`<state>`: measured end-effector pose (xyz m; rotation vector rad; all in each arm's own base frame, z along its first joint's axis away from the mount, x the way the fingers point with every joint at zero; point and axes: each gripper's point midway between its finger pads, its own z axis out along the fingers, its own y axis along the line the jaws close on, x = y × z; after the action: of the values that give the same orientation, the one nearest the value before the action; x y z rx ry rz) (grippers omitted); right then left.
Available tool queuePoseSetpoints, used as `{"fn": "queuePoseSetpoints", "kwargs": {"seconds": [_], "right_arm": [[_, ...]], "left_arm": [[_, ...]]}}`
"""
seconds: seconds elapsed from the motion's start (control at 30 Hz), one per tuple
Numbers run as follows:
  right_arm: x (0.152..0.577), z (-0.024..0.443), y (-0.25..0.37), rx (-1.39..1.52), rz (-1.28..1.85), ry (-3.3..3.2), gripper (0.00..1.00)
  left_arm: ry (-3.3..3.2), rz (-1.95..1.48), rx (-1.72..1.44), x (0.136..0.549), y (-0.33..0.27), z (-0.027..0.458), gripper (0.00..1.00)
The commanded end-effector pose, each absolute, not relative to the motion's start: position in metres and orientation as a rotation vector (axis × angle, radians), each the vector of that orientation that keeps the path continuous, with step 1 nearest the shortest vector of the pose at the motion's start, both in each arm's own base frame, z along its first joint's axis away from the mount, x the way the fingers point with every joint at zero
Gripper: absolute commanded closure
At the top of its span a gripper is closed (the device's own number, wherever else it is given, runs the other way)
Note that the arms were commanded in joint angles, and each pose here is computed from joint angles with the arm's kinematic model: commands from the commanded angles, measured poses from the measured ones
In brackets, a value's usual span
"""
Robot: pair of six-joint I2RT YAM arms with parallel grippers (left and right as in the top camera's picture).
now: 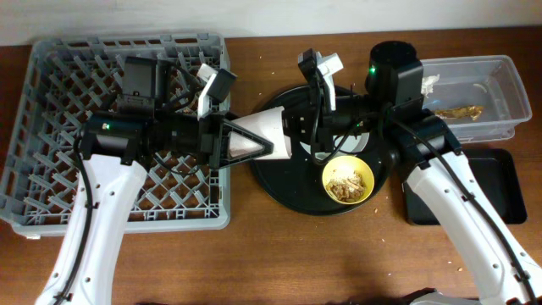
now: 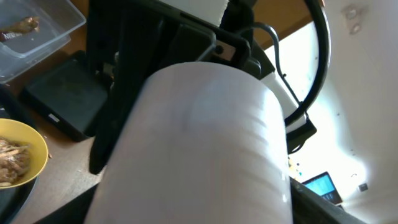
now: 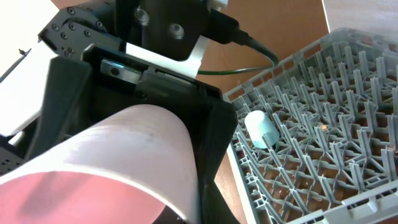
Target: Sort waste into correct bins and load items into the dishwasher rack
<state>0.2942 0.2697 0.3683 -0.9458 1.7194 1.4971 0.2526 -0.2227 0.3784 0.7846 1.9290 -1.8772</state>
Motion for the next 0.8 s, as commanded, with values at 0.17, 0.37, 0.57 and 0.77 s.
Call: {"fn": "queuePoseSetpoints", "kwargs": {"seconds": [0.17, 0.37, 0.57, 0.77], "right_arm": [[0.353, 0.354, 0.206, -0.533, 1.287, 1.935, 0.45], [0.338, 0.244, 0.156, -0.107, 0.822, 2.523, 0.41], [0.326, 0.231, 0.159, -0.120, 0.750, 2.597, 0.41], [0.320, 0.224, 0.153, -0.139, 0.708, 2.633, 0.40]], "left_arm": [[2.484, -1.091, 0.163, 0.322, -0.130, 0.291, 0.45], [2.707, 0.177, -0.703, 0.306, 0.045, 0.214, 0.45], [2.805, 0.186, -0.773, 0.314, 0.042, 0.121, 0.44], [2.948, -0.202, -0.847, 0.320, 0.006, 0.082, 0.23]]}}
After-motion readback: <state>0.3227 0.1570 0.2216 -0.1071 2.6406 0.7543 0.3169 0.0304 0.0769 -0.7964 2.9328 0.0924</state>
